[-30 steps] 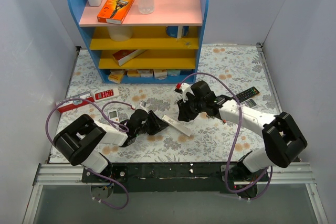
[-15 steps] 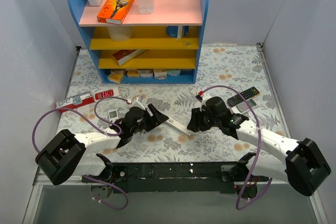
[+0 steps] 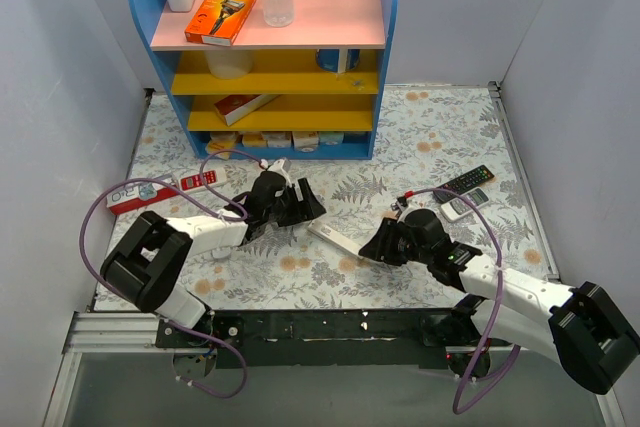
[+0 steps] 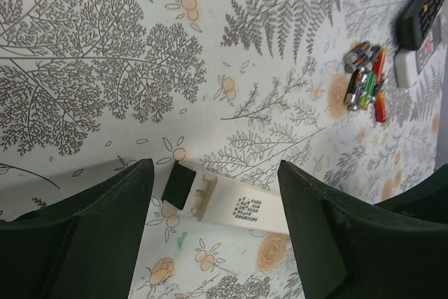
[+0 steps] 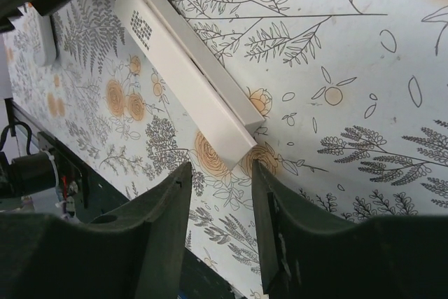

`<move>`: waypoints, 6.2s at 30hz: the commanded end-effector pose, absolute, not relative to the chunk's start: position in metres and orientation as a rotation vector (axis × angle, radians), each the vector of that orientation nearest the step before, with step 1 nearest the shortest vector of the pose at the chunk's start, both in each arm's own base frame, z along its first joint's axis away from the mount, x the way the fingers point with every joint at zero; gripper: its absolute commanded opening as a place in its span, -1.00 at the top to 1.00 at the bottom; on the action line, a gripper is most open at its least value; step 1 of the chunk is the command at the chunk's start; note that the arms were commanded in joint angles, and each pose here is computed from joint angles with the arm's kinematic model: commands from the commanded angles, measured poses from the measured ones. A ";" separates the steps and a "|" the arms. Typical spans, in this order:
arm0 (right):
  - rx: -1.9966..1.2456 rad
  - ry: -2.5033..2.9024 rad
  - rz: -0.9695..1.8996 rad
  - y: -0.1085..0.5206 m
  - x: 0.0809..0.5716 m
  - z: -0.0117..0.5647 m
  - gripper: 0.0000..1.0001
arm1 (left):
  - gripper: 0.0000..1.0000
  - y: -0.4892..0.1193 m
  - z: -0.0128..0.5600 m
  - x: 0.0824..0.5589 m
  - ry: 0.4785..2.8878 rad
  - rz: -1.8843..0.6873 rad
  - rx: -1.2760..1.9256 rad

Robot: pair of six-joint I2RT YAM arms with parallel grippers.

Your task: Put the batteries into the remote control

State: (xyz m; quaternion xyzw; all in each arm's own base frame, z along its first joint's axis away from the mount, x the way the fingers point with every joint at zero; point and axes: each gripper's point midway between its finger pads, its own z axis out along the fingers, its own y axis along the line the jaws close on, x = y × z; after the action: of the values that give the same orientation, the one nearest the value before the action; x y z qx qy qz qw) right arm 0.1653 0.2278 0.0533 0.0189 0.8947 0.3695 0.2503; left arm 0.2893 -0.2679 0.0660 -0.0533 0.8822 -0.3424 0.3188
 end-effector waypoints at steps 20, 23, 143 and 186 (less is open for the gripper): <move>0.170 2.394 1.049 0.234 0.177 0.049 0.36 | -0.22 -0.271 0.048 0.272 2.423 -0.892 0.049; 0.170 2.395 1.050 0.234 0.177 0.048 0.37 | -0.12 -0.271 0.048 0.269 2.429 -0.903 0.051; -0.416 2.745 0.516 0.222 0.165 0.001 0.51 | 0.67 -0.288 0.052 0.202 2.487 -1.152 -0.124; 0.059 1.791 0.013 0.072 0.244 0.247 -0.86 | -0.96 -0.112 0.230 0.250 1.841 -0.410 -0.356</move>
State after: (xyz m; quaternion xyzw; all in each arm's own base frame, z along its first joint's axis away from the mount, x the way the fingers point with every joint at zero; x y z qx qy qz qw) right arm 0.2488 0.1131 0.1967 -0.0296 0.8383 0.0367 0.5432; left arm 0.2492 -0.1694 0.1874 -0.1327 0.8183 -0.2708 0.4894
